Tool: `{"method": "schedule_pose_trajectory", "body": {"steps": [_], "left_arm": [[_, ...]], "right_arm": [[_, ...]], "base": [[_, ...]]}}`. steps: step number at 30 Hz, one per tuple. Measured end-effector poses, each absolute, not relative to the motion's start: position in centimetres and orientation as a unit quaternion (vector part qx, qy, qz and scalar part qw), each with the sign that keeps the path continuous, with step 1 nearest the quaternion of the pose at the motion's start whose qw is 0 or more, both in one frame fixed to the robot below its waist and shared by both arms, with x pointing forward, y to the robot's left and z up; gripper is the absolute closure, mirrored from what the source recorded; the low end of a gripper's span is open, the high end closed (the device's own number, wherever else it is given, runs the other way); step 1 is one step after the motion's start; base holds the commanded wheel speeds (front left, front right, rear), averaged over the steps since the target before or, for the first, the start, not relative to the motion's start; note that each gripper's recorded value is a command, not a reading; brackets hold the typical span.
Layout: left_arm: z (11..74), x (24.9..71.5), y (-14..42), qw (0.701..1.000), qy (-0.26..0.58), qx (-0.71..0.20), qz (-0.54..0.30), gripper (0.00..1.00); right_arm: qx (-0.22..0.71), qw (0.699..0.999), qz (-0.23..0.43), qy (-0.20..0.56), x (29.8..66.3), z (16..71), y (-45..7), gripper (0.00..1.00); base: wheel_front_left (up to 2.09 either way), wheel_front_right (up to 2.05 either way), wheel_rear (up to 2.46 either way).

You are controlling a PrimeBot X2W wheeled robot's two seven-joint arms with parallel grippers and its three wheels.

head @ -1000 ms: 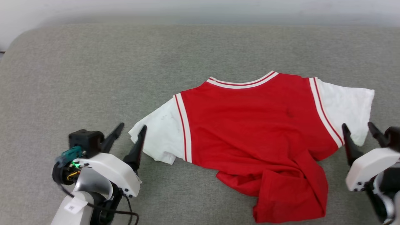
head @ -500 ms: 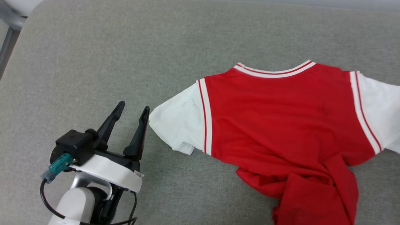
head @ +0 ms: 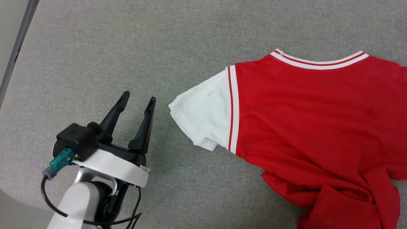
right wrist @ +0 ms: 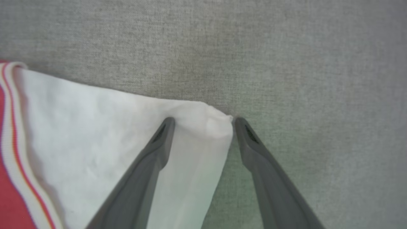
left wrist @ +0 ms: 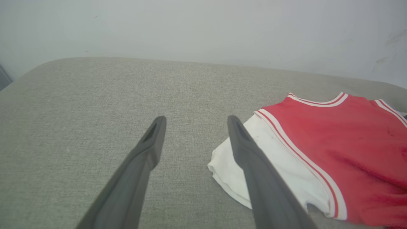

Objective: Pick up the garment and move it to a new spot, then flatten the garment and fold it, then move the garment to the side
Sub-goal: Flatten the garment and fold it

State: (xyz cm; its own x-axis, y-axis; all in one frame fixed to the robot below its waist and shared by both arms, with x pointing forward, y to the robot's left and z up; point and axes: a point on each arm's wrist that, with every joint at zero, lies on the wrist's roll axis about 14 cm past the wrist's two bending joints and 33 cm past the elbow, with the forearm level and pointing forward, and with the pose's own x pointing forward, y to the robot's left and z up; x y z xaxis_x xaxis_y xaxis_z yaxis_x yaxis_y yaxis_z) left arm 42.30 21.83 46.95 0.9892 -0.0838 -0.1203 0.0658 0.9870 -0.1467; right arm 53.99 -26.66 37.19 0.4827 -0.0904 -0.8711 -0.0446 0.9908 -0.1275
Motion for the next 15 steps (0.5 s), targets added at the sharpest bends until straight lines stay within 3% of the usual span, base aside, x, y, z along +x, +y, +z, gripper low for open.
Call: {"method": "schedule_pose_trajectory", "body": {"steps": [3, 4, 5, 15], "left_arm": [[47.0, 42.4, 22.0, 0.995, 0.062, -0.07, -0.037, 0.0], [47.0, 42.5, 22.0, 0.995, 0.062, -0.069, -0.037, 0.0], [46.9, 42.5, 22.1, 0.995, 0.063, -0.069, -0.037, 0.0], [45.4, 42.2, 21.5, 0.988, 0.121, -0.073, -0.054, 0.0]], "right_arm": [[-0.065, 0.854, -0.01, 0.516, 53.8, 36.3, -26.3, 0.0], [-0.062, 0.853, -0.009, 0.517, 53.6, 36.0, -26.2, 0.22], [-0.059, 0.853, -0.007, 0.518, 53.5, 35.8, -26.1, 1.0], [-0.059, 0.879, 0.017, 0.473, 52.7, 37.5, -25.1, 1.0]], "base": [[0.0, 0.0, 0.0], [0.0, 0.0, 0.0], [0.0, 0.0, 0.0], [0.0, 0.0, 0.0]]}}
